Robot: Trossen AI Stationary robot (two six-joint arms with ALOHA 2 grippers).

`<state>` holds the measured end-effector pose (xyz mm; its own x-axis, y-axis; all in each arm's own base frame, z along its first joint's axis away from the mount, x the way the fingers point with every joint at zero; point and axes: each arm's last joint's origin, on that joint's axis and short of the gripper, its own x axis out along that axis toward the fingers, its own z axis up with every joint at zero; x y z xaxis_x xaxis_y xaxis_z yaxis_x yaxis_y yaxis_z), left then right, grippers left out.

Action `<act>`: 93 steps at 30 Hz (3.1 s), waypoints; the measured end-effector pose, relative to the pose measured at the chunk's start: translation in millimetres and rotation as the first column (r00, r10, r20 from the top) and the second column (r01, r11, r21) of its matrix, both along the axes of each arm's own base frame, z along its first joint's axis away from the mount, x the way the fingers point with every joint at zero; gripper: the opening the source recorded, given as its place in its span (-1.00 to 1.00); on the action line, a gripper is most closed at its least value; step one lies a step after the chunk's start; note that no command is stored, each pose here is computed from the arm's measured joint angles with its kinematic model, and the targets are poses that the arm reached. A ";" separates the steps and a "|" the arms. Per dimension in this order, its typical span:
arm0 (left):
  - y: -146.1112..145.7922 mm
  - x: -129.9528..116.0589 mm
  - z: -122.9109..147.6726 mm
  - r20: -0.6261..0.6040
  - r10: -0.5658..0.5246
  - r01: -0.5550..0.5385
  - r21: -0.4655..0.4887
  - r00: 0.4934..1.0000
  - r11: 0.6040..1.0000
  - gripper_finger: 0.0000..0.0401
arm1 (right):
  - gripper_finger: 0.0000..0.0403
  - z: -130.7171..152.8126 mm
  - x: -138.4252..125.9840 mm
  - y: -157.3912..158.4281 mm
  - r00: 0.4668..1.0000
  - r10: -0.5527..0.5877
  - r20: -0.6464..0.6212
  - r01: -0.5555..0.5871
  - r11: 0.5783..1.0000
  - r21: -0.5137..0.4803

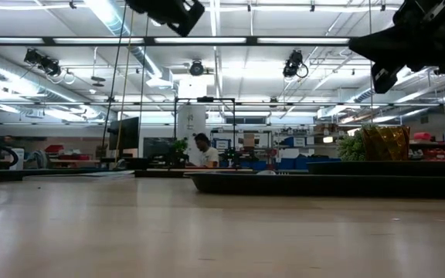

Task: Pick and place plate/cup/fork/spoon on tray
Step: Return to Home Position

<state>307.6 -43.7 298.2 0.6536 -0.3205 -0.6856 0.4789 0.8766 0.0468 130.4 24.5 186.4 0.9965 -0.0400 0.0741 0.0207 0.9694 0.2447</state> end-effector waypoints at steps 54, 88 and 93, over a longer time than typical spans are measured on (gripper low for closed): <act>20.0 -189.5 -90.0 0.524 0.232 0.003 -0.409 0.819 0.913 -0.96 | -0.88 -24.8 -15.5 -8.8 0.951 -0.170 -0.258 0.174 0.985 -0.007; 28.5 -207.8 -120.3 0.599 0.377 -0.150 -0.394 0.707 0.907 -0.96 | -0.87 -25.0 -15.3 -8.2 0.954 -0.148 -0.260 0.159 0.987 0.023; 30.1 -208.2 -127.3 0.594 0.422 -0.195 -0.410 0.685 0.891 -0.96 | -0.87 -25.1 -15.3 -8.2 0.954 -0.147 -0.260 0.159 0.987 0.023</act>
<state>99.4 -13.6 170.9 0.9914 -0.1228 0.0442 0.1247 0.9913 -0.0424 115.1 16.3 161.4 0.9633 -0.1910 -0.1886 0.2356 0.9384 0.2529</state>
